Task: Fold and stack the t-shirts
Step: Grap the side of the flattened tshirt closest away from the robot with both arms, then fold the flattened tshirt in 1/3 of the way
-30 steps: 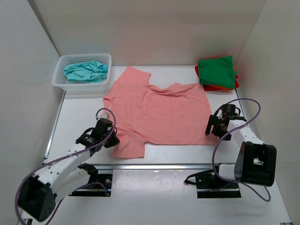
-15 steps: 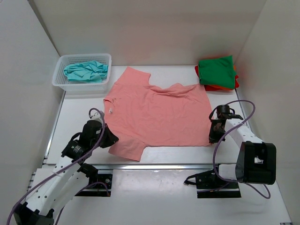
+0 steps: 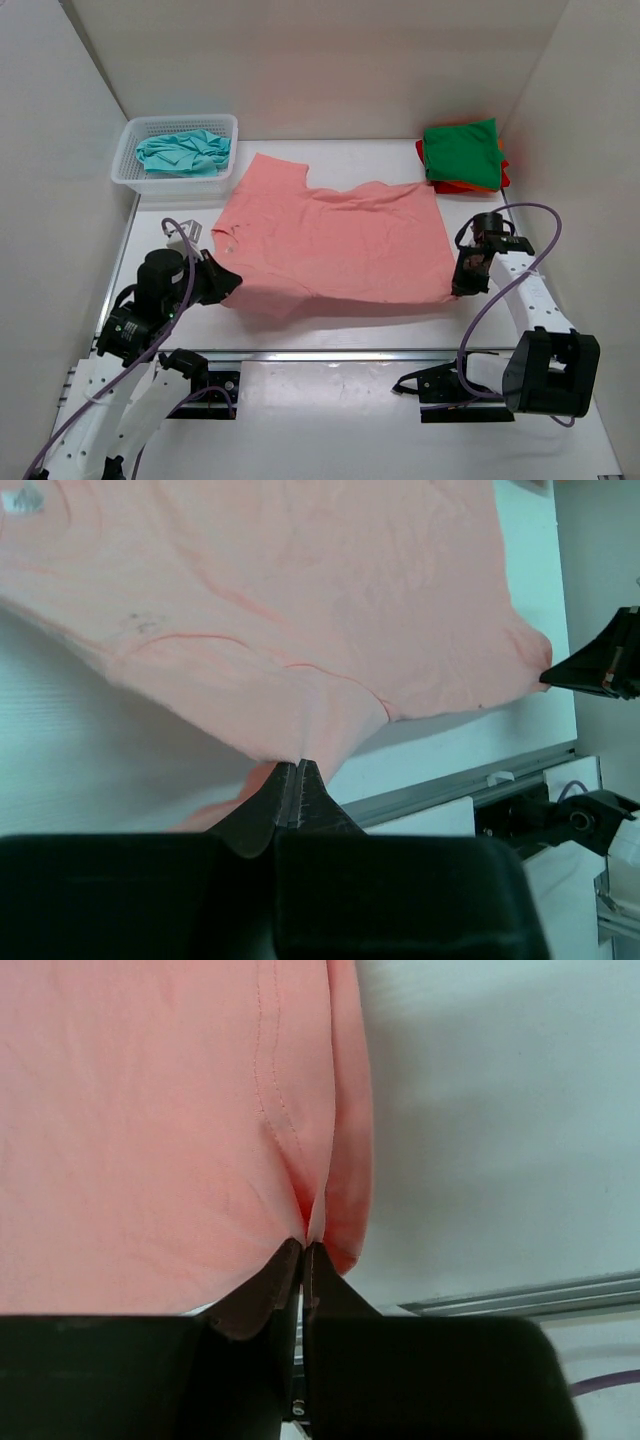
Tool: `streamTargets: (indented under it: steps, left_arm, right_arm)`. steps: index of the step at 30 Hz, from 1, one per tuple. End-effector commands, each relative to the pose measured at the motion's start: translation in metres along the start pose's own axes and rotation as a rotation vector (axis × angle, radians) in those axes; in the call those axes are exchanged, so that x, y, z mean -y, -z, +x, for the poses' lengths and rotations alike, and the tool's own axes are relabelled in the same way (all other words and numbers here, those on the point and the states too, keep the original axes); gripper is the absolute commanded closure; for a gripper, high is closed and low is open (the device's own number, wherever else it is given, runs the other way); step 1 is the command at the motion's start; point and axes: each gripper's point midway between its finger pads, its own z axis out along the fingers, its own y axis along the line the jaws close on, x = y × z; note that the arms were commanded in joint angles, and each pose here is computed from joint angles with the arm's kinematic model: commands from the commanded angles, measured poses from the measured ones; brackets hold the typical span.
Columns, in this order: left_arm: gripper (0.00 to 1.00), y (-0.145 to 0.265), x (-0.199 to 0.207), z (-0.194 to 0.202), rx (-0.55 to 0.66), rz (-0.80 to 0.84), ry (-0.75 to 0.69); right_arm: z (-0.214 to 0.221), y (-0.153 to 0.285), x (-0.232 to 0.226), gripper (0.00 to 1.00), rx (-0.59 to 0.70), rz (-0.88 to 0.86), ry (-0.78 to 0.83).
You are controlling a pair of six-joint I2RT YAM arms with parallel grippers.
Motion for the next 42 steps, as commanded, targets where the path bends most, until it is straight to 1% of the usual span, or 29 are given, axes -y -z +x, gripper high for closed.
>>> streamTargets:
  steps: [1, 5, 9, 11, 15, 16, 21, 26, 27, 30, 32, 34, 36, 38, 39, 42]
  left_arm:
    - [1.00, 0.019, 0.016, -0.016, 0.013, 0.039, -0.051]
    - [1.00, 0.024, 0.015, -0.020, 0.010, 0.030, -0.079]
    - [1.00, 0.026, 0.011, -0.011, -0.010, 0.029, -0.074]
    - [1.00, 0.024, 0.005, -0.005, -0.025, 0.011, -0.071]
    - [1.00, 0.019, 0.003, -0.007, -0.014, 0.010, -0.063]
    - [1.00, 0.015, 0.005, -0.006, -0.019, 0.017, -0.061]
    - [1.00, -0.003, 0.001, -0.003, -0.055, -0.009, -0.050]
    - [1.00, -0.015, -0.023, 0.021, -0.127, -0.083, -0.017]
    - [1.00, -0.016, -0.026, 0.026, -0.133, -0.087, -0.006]
    - [1.00, -0.023, -0.036, 0.030, -0.118, -0.116, 0.015]
    - [1.00, -0.026, -0.043, 0.025, -0.087, -0.148, 0.032]
    - [1.00, -0.029, -0.045, 0.023, -0.084, -0.159, 0.024]
    - [1.00, -0.033, -0.047, 0.012, -0.056, -0.172, 0.015]
    - [1.00, -0.039, -0.051, 0.009, -0.057, -0.192, 0.019]
    - [1.00, -0.041, -0.051, 0.001, -0.035, -0.193, 0.007]
    - [1.00, -0.053, -0.059, -0.009, -0.027, -0.238, -0.008]
  right_arm:
    - [0.006, 0.022, -0.004, 1.00, 0.012, -0.027, 0.032]
    - [0.014, 0.027, -0.003, 1.00, 0.012, -0.047, 0.026]
    - [0.020, 0.036, -0.005, 1.00, 0.002, -0.048, 0.046]
    - [0.017, 0.038, -0.007, 1.00, 0.008, -0.056, 0.048]
    - [0.003, 0.043, -0.009, 1.00, 0.047, -0.076, 0.051]
    - [0.002, 0.043, -0.011, 1.00, 0.039, -0.085, 0.058]
    - [-0.008, 0.034, -0.018, 1.00, 0.011, -0.097, 0.080]
    - [-0.017, 0.020, -0.024, 1.00, -0.021, -0.105, 0.094]
    - [-0.020, 0.019, -0.024, 1.00, -0.010, -0.105, 0.094]
    - [-0.028, 0.008, -0.024, 1.00, -0.039, -0.093, 0.101]
    - [-0.033, 0.003, -0.024, 1.00, -0.044, -0.091, 0.098]
    - [-0.040, 0.001, -0.026, 1.00, -0.041, -0.097, 0.109]
    - [-0.043, -0.005, -0.024, 1.00, -0.052, -0.090, 0.110]
    - [-0.048, -0.009, -0.023, 1.00, -0.052, -0.089, 0.107]
    - [-0.046, -0.012, -0.023, 1.00, -0.067, -0.089, 0.106]
    - [-0.047, -0.023, -0.024, 1.00, -0.085, -0.099, 0.111]
